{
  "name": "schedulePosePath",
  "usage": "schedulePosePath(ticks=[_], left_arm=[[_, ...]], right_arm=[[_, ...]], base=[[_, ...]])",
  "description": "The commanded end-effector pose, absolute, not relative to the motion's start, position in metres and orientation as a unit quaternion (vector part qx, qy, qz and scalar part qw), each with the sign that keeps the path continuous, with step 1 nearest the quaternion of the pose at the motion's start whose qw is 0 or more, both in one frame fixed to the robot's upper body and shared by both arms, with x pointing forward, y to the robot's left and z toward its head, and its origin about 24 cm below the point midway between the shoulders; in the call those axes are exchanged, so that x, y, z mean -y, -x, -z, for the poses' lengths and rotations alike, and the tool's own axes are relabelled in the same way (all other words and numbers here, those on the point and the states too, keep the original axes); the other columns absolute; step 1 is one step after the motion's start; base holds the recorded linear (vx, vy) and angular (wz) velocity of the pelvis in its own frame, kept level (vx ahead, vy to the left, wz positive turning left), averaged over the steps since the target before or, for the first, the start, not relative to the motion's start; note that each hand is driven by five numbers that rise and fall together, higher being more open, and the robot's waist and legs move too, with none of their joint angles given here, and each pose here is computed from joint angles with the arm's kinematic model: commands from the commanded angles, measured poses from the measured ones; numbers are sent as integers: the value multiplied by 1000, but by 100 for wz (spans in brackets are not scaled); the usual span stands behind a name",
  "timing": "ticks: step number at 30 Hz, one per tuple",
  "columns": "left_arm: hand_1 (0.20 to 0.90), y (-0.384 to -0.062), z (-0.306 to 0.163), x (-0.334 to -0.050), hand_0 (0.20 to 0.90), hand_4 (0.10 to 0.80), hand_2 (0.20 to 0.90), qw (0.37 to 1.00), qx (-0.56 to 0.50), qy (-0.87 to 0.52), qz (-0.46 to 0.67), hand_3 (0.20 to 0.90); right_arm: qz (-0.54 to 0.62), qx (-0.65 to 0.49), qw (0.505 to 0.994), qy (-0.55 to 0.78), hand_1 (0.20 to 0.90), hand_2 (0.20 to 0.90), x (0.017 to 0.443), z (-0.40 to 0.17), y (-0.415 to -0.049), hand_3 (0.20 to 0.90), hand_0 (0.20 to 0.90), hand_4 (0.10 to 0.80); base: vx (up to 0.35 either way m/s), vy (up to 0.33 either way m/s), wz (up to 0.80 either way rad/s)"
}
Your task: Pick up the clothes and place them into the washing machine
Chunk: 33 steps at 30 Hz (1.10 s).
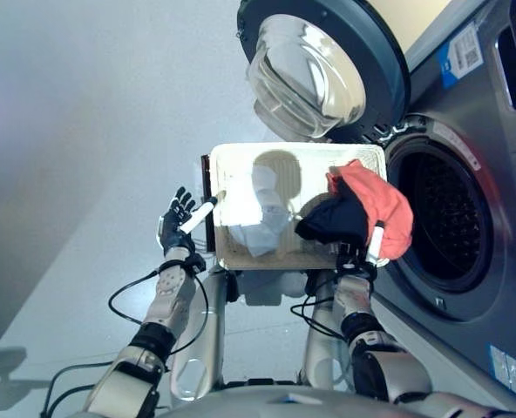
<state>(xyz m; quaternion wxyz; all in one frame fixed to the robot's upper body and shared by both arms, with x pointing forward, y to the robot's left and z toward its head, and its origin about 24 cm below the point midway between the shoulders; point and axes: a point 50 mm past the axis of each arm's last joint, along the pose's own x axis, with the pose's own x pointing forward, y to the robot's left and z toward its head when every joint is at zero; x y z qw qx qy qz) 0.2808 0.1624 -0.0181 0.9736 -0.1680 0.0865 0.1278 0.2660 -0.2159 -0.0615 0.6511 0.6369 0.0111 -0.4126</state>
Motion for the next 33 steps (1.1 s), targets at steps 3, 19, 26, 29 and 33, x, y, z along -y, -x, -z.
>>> schedulePosePath(ticks=[3,19,26,29,33], left_arm=[[900,-277,12,-176,900,800,900,972,-39,180,-144,900],[900,-263,30,-179,900,800,900,976,-79,155,-128,900],[900,-263,24,-174,900,800,900,979,-70,157,-110,900],[900,-263,23,-174,900,800,900,980,-67,153,-104,900],[900,-263,20,-175,900,800,900,982,-62,147,-101,900]], right_arm=[[467,119,640,-598,200,200,274,48,-244,200,200,300],[473,285,588,-591,200,200,352,-56,-284,200,200,300],[514,298,551,-585,200,200,382,-70,-275,200,200,300],[529,308,546,-573,200,200,398,-79,-268,200,200,300],[551,319,523,-567,200,200,410,-83,-259,200,200,300]], base=[[1,35,-6],[3,-3,-5],[2,-10,2],[15,-7,9],[13,3,5]])
